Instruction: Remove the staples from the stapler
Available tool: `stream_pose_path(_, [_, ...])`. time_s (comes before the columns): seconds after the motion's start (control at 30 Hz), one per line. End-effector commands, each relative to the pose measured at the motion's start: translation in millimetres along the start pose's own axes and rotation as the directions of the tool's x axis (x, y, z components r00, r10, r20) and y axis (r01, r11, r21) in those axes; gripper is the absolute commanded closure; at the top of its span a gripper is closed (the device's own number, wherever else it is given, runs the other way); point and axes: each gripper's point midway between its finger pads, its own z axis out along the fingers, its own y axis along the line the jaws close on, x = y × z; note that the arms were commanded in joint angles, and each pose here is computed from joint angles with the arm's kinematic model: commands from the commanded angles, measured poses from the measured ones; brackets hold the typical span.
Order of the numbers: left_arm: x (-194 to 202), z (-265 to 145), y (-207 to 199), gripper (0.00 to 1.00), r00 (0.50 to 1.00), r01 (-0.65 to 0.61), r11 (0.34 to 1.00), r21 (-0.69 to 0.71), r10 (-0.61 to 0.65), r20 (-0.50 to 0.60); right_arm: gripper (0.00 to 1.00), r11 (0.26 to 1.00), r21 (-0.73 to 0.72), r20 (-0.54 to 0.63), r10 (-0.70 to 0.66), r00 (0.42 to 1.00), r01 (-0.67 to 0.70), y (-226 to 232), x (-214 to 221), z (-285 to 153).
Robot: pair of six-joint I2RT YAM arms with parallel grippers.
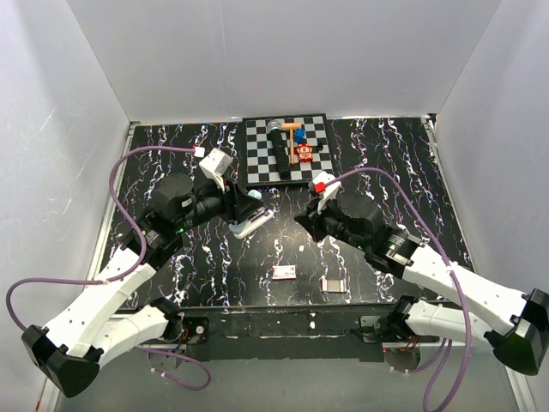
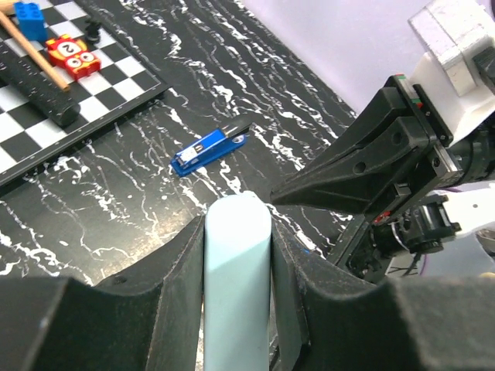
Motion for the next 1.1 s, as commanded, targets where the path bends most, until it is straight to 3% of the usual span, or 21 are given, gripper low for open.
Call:
stream_pose_path(0.0, [-19,-12,-28,1.0,0.998,-0.026,0.99,0.137,0.017,0.068,0.99,0.984,-0.175,-0.01,0.038,0.999,-0.039,33,-4,-25])
stream_pose_path(0.3, [-22,-31,-76,1.0,0.994,-0.063,0.916,0.397,0.021,0.109,0.99,0.871,-0.479,-0.01,0.122,0.993,-0.111,92,-36,-50])
stream_pose_path(1.07, [-12,-44,-102,1.0,0.995,-0.092,0.827,0.554,0.057,0.08,0.99,0.753,-0.657,0.206,0.132,0.97,0.037,128,-120,-67])
